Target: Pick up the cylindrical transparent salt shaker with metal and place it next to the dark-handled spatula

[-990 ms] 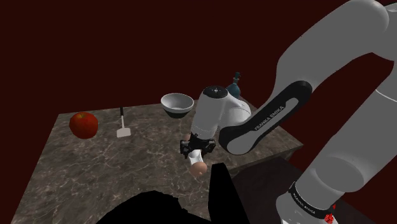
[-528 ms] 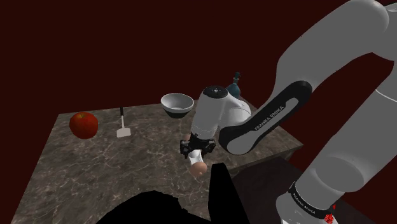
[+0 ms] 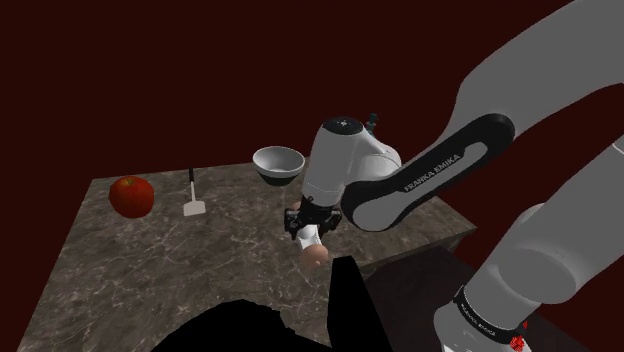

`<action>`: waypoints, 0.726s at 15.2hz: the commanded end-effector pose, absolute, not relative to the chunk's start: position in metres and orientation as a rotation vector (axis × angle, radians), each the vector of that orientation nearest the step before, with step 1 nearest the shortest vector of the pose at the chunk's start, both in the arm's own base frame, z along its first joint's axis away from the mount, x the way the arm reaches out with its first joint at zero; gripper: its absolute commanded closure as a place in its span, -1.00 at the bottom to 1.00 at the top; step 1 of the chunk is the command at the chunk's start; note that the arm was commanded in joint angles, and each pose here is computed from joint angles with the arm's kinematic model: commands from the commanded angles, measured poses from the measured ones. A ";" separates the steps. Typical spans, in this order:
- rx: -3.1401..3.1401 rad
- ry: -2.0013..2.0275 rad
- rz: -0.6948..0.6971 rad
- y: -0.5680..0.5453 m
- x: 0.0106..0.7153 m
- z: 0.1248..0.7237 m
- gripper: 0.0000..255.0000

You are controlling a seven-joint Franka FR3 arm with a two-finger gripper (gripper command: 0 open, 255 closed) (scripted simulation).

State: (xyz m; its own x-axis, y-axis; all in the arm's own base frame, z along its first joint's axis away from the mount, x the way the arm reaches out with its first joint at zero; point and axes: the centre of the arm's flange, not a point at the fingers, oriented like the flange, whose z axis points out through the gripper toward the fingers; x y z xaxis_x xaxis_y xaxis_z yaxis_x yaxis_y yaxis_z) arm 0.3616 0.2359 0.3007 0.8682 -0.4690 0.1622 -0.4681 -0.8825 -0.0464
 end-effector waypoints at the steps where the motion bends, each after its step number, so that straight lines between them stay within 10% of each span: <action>1: -3.031 0.760 -0.264 0.236 0.362 0.311 1.00; 11: -3.031 0.760 -0.264 0.236 0.362 0.364 1.00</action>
State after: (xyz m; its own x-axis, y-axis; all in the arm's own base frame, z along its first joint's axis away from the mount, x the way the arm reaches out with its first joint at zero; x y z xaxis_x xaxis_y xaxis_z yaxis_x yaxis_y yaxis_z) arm 0.3619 0.2366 0.3591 0.8682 -0.4691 0.1619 -0.4681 -0.8825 -0.0467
